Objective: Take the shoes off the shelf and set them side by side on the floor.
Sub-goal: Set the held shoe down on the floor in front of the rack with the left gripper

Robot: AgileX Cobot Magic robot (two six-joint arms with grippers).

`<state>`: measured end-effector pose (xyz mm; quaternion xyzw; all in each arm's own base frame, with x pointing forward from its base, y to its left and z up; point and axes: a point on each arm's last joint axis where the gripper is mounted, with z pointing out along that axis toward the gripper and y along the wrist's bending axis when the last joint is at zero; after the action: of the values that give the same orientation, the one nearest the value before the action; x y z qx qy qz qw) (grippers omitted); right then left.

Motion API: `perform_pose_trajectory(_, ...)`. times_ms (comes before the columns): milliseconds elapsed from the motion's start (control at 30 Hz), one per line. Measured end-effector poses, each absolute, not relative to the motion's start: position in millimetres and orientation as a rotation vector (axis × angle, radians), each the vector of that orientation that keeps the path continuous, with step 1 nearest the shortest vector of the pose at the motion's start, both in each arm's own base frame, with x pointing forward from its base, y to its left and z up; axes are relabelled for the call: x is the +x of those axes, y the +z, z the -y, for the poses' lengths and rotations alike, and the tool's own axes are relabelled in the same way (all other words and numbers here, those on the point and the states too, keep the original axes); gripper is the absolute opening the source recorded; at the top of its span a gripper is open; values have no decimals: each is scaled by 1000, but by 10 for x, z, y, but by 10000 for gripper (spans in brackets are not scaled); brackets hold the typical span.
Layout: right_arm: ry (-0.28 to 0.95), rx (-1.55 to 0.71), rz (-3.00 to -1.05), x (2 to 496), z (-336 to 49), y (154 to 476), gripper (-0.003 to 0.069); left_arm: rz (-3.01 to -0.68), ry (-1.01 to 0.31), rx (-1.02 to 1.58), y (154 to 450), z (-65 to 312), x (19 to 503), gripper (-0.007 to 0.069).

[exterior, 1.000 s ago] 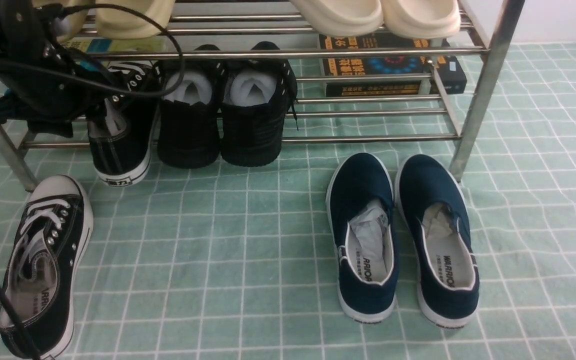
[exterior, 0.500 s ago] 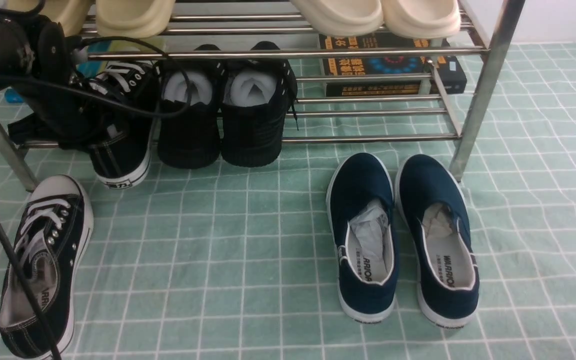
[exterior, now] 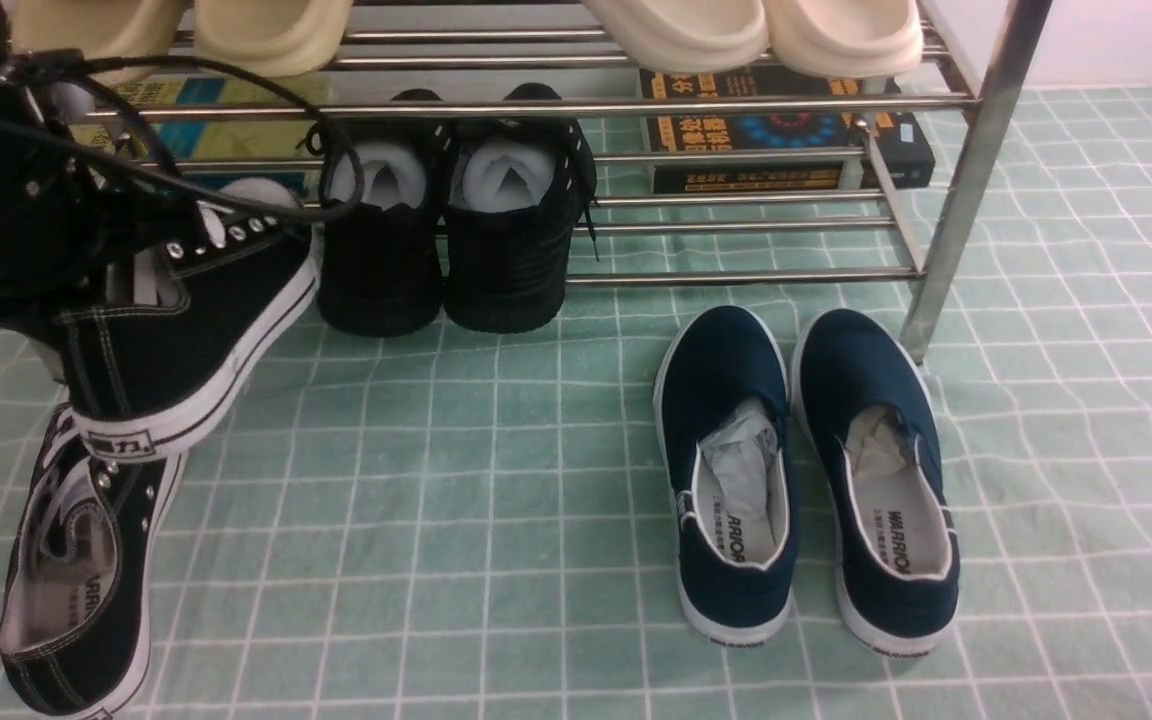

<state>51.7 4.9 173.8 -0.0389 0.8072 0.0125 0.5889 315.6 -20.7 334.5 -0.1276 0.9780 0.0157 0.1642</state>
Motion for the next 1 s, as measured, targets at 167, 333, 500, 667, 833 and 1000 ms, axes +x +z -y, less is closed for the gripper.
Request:
perform_pose_trajectory(167,29,-90,-1880,517,-49,1738,237,-2831,-5,-404,3266,216,2881,20)
perform_pose_trajectory(333,29,-90,-1880,517,-49,1738,237,-2933,-4,-491,2895,215,2659,20)
perform_pose_trajectory(500,29,-90,-1880,517,-49,1738,237,-2853,-100,-554,2687,255,2692,20)
perform_pose_trajectory(667,29,-90,-1880,517,-49,1738,237,-2799,-182,-598,2650,293,2726,20)
perform_pose_trajectory(833,29,-90,-1880,517,-49,1738,237,-2777,-179,-622,2639,285,2737,20)
perform_pose_trajectory(1000,29,-90,-1880,517,-49,1738,237,-2719,-131,-727,2645,237,2761,20)
